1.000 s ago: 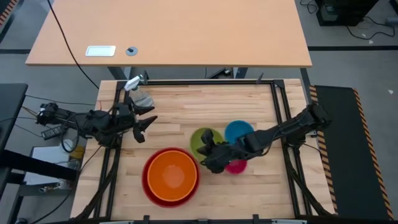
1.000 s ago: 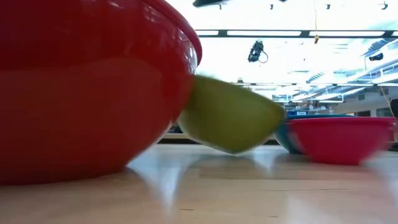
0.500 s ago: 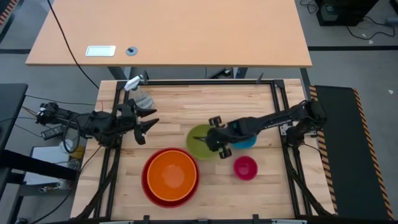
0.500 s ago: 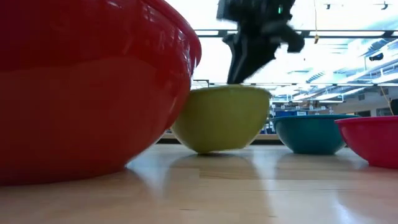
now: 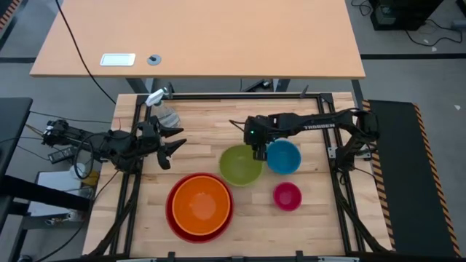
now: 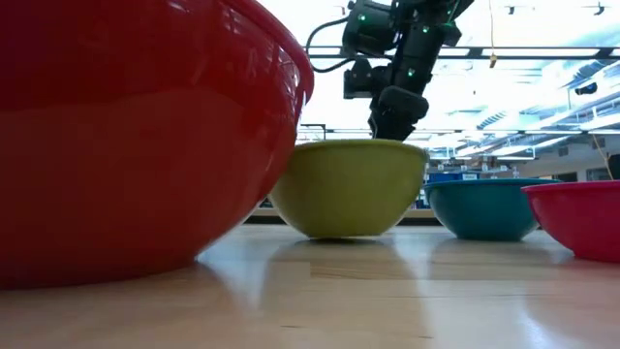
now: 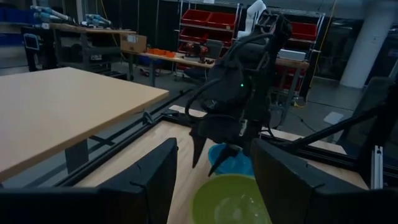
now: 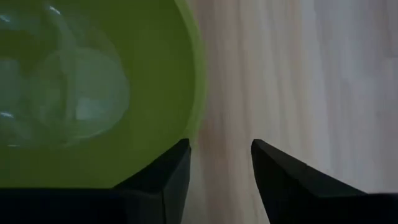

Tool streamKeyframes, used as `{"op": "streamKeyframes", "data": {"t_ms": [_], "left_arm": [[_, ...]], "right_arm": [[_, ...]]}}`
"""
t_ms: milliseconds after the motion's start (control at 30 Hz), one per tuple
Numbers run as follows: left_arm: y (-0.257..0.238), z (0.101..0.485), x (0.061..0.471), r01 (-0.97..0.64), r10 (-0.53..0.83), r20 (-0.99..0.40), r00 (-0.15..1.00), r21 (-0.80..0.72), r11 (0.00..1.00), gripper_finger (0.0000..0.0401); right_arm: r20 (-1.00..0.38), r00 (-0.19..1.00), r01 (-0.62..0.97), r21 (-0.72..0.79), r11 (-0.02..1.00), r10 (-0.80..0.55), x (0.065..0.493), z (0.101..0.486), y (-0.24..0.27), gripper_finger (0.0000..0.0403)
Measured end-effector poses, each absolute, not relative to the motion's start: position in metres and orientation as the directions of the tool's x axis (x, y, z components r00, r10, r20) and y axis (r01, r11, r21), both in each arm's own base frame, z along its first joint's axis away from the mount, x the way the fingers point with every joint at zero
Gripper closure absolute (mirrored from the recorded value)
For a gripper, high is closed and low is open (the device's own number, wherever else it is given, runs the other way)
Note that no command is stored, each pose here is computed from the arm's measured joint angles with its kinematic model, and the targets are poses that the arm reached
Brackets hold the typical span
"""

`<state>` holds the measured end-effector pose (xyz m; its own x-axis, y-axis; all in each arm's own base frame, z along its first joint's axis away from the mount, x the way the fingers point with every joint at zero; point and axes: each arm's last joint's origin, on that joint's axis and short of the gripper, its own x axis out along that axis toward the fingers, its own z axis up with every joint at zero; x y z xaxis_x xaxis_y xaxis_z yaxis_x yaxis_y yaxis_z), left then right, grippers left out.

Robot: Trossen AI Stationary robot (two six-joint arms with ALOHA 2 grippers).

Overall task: Nest bowls inside each other
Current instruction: Stack the green bowl on top of the orange bowl

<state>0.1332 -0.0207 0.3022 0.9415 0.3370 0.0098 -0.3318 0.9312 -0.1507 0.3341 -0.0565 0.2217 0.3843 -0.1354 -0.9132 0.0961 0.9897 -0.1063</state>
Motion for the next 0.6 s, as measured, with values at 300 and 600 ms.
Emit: {"op": "streamKeyframes", "data": {"t_ms": [300, 600], "left_arm": [[-0.021, 0.302, 0.133, -0.332, 0.337, 0.009, 0.941, -0.148, 0.932, 0.0193], [-0.021, 0.302, 0.133, -0.333, 0.337, 0.004, 0.942, -0.145, 0.932, 0.0193]], "right_arm": [[-0.937, 0.344, 0.14, -0.01, 0.99, -0.058, 0.344, 0.197, -0.06, 0.0217], [-0.949, 0.31, 0.157, -0.005, 0.988, -0.054, 0.356, 0.166, -0.065, 0.0273]]}}
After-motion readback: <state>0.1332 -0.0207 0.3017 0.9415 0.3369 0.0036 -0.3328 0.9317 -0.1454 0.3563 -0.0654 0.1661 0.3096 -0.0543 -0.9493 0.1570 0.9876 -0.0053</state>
